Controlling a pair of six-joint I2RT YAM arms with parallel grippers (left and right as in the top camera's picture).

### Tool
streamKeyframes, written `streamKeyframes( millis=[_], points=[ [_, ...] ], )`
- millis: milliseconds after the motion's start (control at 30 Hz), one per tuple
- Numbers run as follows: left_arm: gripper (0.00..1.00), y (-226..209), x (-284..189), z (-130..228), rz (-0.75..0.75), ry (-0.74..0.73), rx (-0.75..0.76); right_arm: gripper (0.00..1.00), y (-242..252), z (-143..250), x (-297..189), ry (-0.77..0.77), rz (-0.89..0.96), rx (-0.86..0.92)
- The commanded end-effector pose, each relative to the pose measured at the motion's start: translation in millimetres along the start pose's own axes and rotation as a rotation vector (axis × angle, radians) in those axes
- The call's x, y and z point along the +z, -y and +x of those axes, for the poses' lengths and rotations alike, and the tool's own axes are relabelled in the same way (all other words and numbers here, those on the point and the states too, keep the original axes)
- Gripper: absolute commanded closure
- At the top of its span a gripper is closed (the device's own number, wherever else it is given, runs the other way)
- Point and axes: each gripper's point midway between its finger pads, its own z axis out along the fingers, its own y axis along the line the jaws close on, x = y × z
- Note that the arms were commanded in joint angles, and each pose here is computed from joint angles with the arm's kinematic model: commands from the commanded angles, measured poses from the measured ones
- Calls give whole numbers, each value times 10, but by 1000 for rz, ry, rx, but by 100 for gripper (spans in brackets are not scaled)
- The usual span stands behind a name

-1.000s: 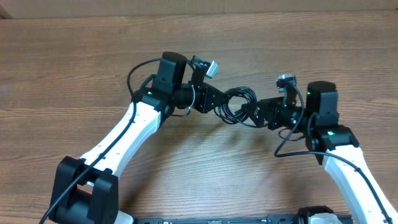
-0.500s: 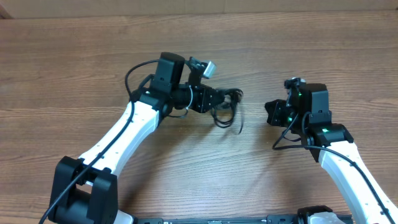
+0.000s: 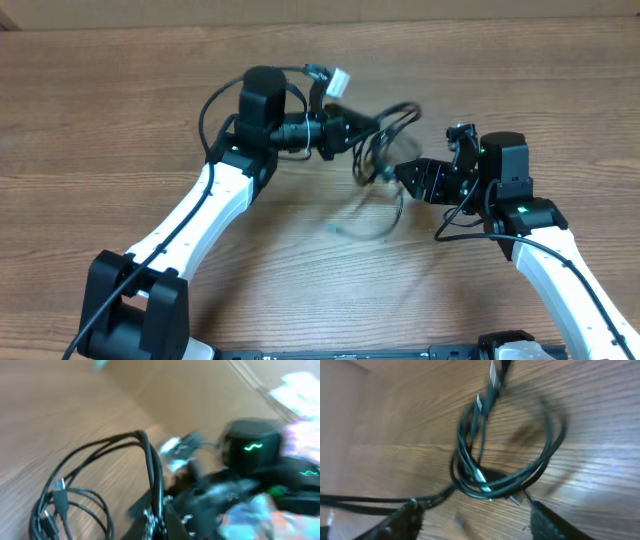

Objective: Untangle cables
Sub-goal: 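Pull the grippers apart to spread the cable loops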

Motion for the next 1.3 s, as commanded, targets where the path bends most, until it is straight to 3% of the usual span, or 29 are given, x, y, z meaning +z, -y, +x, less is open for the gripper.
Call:
streamKeyframes(
  millis=[0, 200, 367, 533, 633, 767, 1000, 1067, 1167, 1267],
  points=[
    [96, 493, -78, -221, 212, 1, -53, 29, -98, -111, -28, 24, -33, -25],
    [96, 832, -176, -456, 321, 44, -49, 39, -47, -385, -28, 139, 12, -64],
    [96, 794, -161, -320, 327, -19, -98, 30, -145, -604, -49, 226, -29, -48],
    [96, 616, -109, -176, 274, -48, -126, 32, -283, -849, -127, 327, -86, -19],
    [96, 566, -96, -147, 255, -52, -152, 44, -271, -893, -141, 349, -75, -18],
    [96, 597, -103, -198, 262, -37, -136, 39, -107, -751, -58, 290, -14, 29],
    [96, 740, -145, -348, 302, 4, -100, 40, 260, -295, 236, 93, 86, 142],
    [96, 751, -148, -356, 305, 4, -110, 50, 329, -234, 308, 65, 99, 157],
    [96, 758, -153, -352, 309, 1, -105, 77, 419, -161, 403, 34, 115, 175],
    [96, 733, -176, -363, 304, 6, -99, 82, 464, -137, 441, 24, 127, 180]
  ],
)
